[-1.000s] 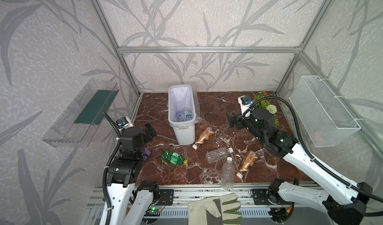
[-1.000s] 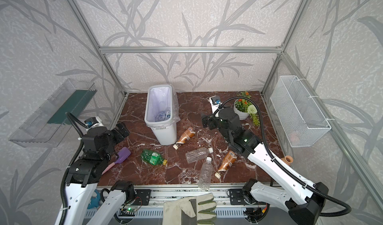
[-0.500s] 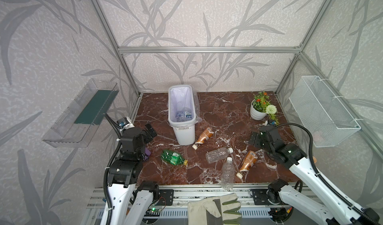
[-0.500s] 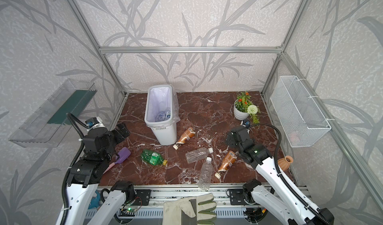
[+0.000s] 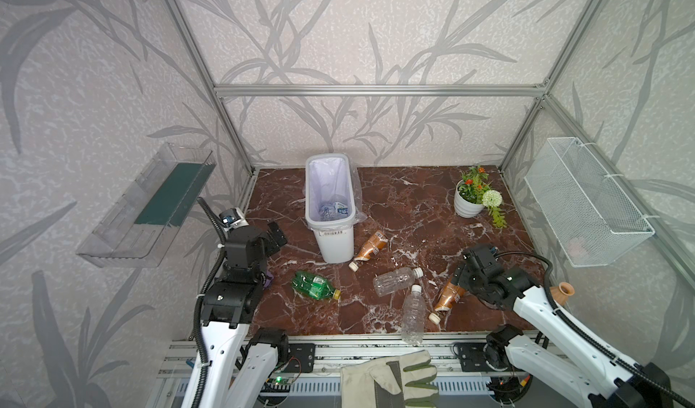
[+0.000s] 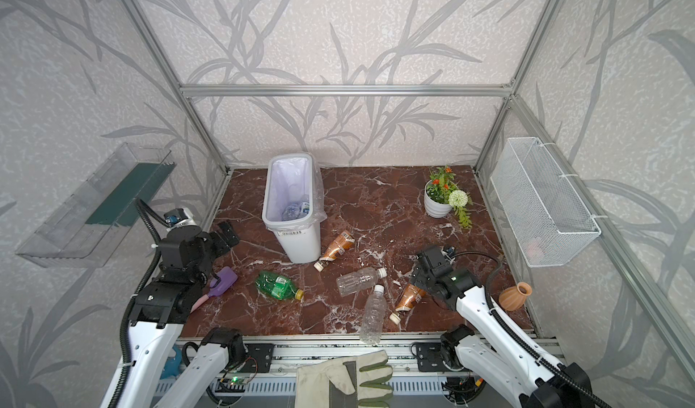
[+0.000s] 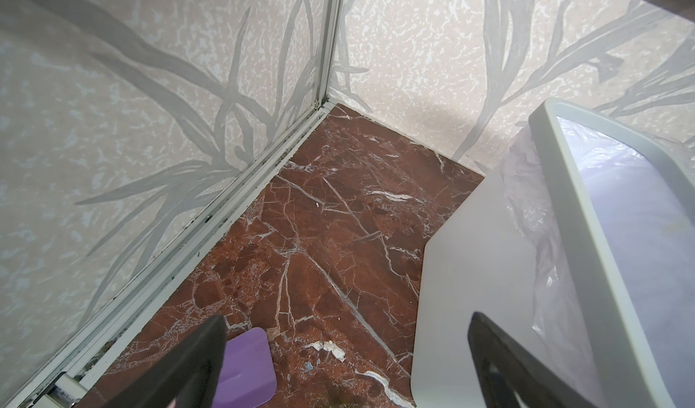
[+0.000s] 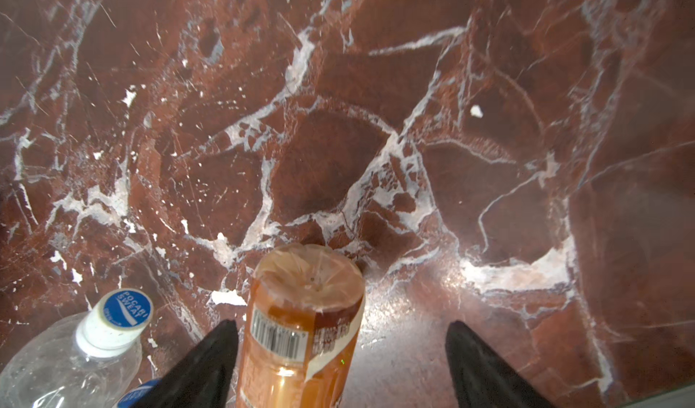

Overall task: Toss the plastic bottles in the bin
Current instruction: 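Move the right gripper down to the orange milk-tea bottle, then grasp the orange milk-tea bottle and lift it over the bin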

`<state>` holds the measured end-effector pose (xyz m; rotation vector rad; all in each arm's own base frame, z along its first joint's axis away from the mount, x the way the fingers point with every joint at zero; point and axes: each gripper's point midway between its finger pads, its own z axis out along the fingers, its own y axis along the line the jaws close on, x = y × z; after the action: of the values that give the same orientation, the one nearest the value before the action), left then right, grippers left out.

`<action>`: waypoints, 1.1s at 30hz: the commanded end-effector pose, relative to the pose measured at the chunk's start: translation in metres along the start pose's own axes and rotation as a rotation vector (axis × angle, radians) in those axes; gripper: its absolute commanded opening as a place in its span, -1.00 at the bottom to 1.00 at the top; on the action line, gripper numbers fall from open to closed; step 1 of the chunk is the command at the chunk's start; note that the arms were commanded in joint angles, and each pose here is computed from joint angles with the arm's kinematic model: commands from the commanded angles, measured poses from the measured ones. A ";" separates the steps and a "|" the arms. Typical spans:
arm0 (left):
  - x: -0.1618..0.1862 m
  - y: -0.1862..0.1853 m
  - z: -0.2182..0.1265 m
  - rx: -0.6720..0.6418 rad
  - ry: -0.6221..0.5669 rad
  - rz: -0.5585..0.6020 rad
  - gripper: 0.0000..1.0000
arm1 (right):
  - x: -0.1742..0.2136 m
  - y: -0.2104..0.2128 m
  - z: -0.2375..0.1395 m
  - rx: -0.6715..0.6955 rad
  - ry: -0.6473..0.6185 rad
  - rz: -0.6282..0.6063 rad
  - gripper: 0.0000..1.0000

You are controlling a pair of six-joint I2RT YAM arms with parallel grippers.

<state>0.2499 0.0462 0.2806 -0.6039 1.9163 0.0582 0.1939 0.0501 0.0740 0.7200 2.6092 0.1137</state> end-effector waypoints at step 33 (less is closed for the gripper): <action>0.006 0.011 0.006 -0.065 0.012 0.005 0.99 | -0.038 0.065 -0.021 -0.287 -0.126 0.012 0.05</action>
<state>0.2506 0.0506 0.2746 -0.6168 1.9297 0.0968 0.2259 0.0908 0.0772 0.6892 2.5294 0.4172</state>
